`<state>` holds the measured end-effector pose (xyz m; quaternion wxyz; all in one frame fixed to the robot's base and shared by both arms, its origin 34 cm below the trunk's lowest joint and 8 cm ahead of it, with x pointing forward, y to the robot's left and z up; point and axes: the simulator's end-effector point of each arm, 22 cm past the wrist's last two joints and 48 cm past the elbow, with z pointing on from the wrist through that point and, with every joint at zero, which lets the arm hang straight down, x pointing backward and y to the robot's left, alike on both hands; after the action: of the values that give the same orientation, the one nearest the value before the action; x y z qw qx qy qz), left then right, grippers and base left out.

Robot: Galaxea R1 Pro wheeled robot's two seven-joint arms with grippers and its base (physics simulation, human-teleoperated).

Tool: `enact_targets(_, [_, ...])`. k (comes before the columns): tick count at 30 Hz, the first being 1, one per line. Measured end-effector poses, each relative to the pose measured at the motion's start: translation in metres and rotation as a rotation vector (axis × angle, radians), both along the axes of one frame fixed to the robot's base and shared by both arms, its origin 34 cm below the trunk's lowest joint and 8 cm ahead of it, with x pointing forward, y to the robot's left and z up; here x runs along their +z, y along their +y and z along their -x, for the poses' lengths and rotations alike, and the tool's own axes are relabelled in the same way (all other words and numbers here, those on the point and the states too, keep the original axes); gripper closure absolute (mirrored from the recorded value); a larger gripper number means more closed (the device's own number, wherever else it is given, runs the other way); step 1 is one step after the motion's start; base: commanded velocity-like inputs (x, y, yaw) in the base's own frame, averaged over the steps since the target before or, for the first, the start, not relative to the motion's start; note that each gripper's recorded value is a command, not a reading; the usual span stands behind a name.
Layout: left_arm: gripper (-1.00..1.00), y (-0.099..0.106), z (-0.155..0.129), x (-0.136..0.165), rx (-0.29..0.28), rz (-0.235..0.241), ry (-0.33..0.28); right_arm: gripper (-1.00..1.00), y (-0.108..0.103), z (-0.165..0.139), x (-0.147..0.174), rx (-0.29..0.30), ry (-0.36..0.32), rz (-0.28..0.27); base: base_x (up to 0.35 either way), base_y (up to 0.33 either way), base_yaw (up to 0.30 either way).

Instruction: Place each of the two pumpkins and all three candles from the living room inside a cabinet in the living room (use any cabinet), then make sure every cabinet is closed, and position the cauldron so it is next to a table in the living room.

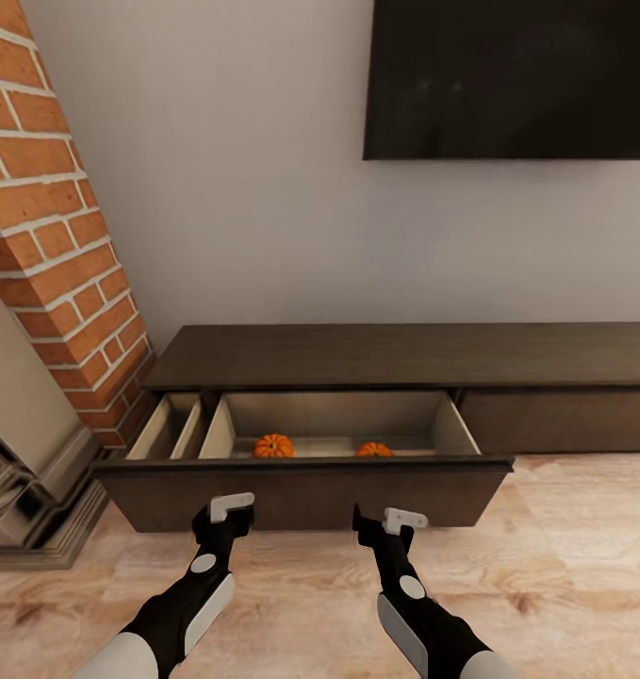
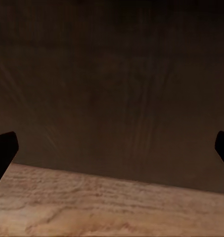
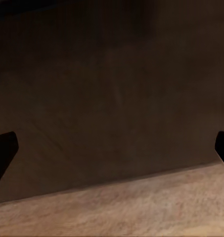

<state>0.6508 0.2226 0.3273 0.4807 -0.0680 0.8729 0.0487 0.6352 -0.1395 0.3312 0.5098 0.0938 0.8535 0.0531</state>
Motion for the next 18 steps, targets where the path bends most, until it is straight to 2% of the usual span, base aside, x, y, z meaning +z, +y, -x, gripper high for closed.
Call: enact_targets(18, [-1.0, 0.0009, 0.0, -0.0001, 0.002, 0.001, 0.0, -1.0, 0.0014, 0.0001, 0.0, 0.002, 0.0, -0.002, 0.155, 0.002, 0.0])
